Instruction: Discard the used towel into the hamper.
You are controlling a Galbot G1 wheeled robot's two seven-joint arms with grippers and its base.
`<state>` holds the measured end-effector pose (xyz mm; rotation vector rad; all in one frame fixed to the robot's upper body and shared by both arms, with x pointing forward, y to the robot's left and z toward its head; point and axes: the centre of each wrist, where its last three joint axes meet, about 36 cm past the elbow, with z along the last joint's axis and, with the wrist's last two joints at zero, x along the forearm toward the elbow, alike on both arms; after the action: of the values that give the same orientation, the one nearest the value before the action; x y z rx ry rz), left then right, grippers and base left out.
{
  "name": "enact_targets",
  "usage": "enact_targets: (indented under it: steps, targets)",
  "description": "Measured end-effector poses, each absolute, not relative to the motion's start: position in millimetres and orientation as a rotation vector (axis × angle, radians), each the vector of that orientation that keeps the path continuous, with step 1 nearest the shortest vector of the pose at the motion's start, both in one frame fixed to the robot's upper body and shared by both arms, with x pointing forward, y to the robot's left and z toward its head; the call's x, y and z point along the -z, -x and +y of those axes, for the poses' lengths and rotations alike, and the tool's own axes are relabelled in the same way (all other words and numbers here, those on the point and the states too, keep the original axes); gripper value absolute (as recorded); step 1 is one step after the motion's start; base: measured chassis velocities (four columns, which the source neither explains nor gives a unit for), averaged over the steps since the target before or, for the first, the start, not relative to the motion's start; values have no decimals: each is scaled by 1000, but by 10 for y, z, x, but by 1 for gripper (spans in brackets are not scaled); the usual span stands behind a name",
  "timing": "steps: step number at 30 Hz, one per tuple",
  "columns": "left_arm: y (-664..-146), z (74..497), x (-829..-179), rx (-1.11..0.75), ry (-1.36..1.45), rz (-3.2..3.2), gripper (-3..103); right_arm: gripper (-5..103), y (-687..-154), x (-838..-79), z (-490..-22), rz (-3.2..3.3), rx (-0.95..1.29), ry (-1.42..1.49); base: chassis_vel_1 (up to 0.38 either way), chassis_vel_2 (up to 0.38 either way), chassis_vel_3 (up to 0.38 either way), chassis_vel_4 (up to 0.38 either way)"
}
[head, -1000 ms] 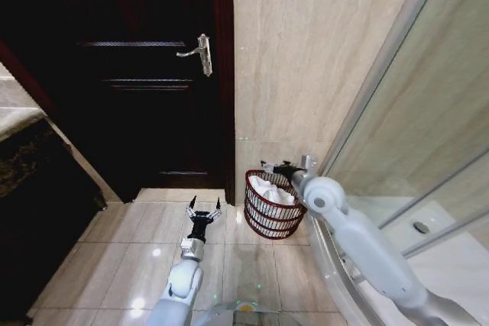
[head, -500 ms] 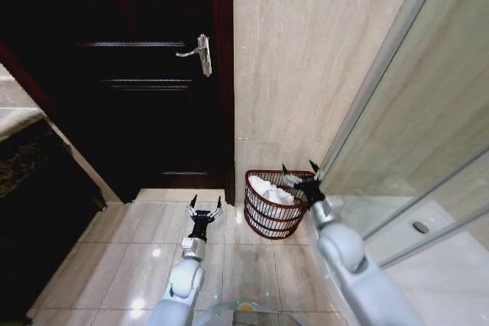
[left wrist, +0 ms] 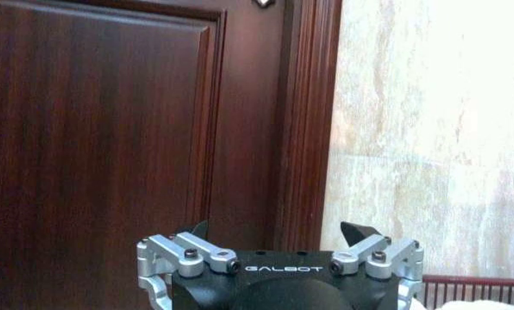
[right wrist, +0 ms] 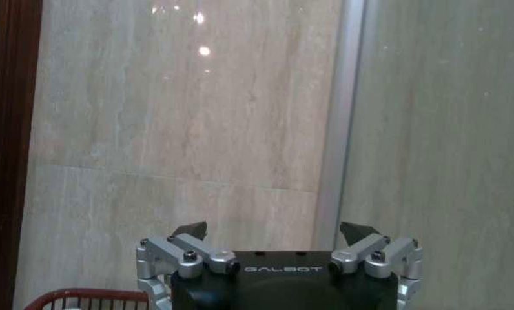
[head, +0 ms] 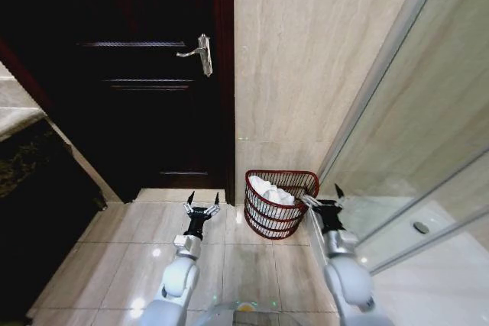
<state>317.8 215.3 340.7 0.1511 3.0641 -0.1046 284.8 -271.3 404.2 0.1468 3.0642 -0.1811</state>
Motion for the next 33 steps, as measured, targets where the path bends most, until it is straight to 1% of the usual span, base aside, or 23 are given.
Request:
enact_targets:
  steps: [3,7,11,13,15,19,24,33]
  targets:
    - [-3138,2204,-3471,115,-128,3070,100,100,-2731,-4029,-2783,3082,155,-122,0,0,0,0]
    - [-3100,2166,-3535,135,-117,3085,100,100,-2644,-4065,-2663,3107,110,-53,0,0,0,0]
    - [-3132,2149,-3650,130,-101,3090,100,100,-2721,-4117,-2645,3121,78,-49,0,0,0,0]
    - [-3151,2169,-3697,121,-92,3090,100,100,-2760,-4126,-2682,3119,74,-60,0,0,0,0]
    - [-3208,2256,-3812,96,-82,3081,100,100,-2812,-4090,-2843,3110,73,-99,0,0,0,0]
    - [-3229,2365,-3923,58,-66,3073,100,100,-2727,-4028,-2983,3126,82,-115,0,0,0,0]
    - [-3168,2424,-4001,59,-46,3093,100,100,-2623,-4093,-2961,3145,39,-109,0,0,0,0]
    - [-3026,2296,-3895,72,-42,3055,100,100,-2598,-4002,-2878,3106,-38,-103,0,0,0,0]
